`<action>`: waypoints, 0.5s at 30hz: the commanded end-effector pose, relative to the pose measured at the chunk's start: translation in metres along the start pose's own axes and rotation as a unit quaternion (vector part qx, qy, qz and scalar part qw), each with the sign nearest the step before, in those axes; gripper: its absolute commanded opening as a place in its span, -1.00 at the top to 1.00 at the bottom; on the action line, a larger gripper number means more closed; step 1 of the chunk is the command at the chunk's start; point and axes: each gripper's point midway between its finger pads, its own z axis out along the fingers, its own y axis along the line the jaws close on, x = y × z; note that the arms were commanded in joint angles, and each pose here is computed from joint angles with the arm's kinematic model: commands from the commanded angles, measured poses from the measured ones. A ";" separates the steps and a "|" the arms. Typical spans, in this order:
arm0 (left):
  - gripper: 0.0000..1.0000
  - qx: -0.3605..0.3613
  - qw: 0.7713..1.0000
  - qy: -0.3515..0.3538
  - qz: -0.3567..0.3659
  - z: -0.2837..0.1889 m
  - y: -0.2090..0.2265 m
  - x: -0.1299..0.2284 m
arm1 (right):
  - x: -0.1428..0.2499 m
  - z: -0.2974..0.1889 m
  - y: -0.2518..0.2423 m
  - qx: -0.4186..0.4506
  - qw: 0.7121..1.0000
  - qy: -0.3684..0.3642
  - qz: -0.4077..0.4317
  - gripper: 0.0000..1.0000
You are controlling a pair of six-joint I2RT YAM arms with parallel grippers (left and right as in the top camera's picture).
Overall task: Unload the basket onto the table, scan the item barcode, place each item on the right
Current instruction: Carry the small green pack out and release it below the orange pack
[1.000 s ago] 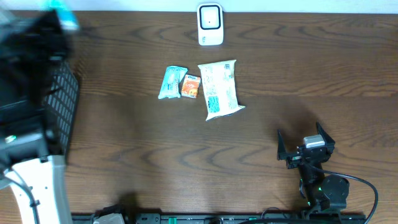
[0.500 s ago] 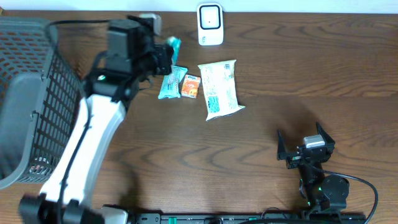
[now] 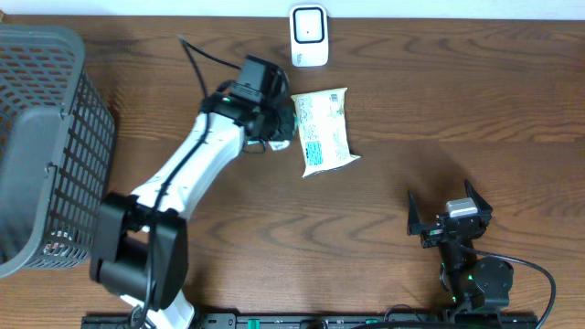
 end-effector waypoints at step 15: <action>-0.12 -0.008 1.000 0.026 -0.010 0.022 0.003 0.009 | 0.000 0.000 0.002 -0.004 1.000 -0.001 -0.002 -0.99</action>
